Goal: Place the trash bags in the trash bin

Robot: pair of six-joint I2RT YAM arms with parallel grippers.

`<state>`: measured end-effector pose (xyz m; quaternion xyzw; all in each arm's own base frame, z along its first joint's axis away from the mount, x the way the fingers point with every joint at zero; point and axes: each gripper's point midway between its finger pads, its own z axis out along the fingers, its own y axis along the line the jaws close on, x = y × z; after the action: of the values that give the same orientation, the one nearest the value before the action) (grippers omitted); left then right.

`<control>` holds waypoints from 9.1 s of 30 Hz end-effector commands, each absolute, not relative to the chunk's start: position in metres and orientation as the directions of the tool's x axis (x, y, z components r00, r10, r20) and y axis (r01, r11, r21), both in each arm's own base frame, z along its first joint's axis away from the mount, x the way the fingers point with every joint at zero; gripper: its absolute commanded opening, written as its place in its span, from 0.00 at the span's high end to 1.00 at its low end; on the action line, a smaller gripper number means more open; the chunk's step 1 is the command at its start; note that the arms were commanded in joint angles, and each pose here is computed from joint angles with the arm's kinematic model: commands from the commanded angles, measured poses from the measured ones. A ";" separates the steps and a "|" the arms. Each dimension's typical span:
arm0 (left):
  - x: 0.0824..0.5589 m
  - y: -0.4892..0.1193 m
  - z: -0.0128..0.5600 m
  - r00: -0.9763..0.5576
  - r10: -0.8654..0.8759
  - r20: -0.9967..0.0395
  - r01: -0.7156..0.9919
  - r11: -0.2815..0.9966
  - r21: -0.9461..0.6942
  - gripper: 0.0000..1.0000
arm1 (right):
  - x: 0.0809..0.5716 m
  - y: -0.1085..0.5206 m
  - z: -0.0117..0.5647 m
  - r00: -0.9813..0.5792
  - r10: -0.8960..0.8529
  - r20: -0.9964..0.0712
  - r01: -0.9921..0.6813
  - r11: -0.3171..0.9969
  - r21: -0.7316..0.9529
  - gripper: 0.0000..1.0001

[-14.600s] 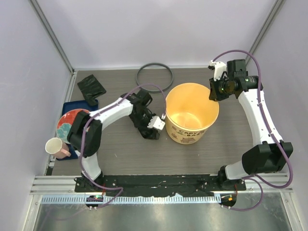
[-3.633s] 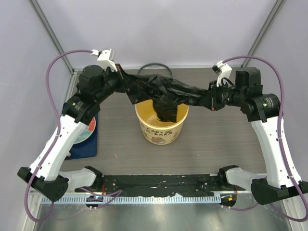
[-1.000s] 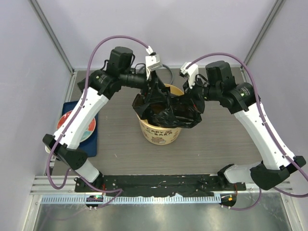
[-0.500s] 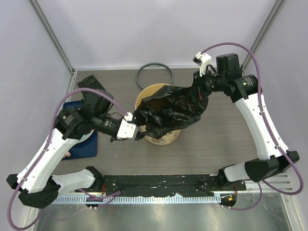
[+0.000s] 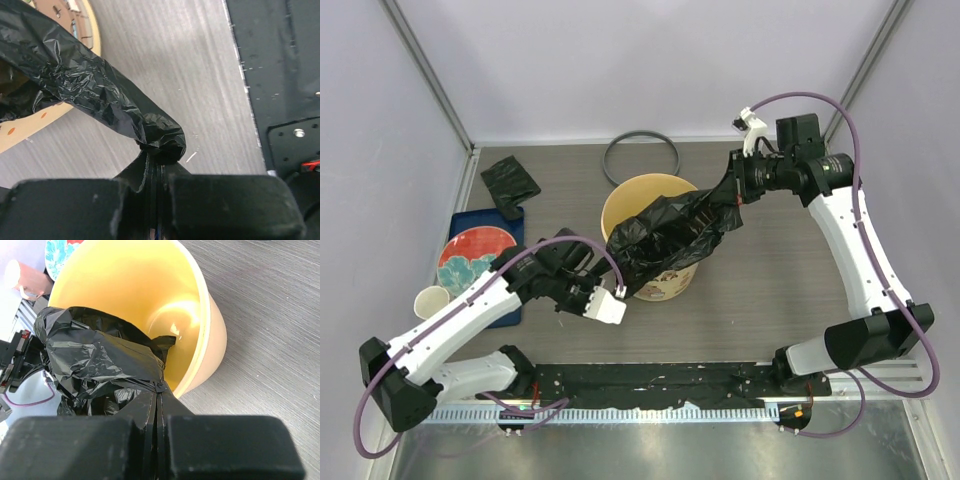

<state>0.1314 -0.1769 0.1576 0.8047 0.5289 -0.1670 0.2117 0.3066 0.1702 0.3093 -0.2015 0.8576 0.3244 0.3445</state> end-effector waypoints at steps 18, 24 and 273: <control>0.145 -0.171 0.292 0.126 0.573 -0.810 0.891 0.294 0.346 0.24 | 0.295 0.179 0.343 -0.571 -0.080 -0.817 -0.683 0.599 0.418 0.97; 0.197 -0.198 0.336 0.101 0.451 -0.887 0.807 0.484 0.338 0.22 | 0.302 0.182 0.351 -0.509 -0.094 -0.856 -0.723 0.587 0.365 0.96; 0.350 -0.101 0.320 -0.488 -0.039 -0.872 0.658 0.640 -0.397 0.21 | 0.333 0.149 0.263 -0.744 -0.046 -0.667 -0.507 0.689 0.518 0.99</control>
<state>0.3651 -0.1126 0.2282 0.0774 0.8494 -0.3902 0.3468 0.3387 0.1443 0.2178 -0.1286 0.8920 0.3457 0.2614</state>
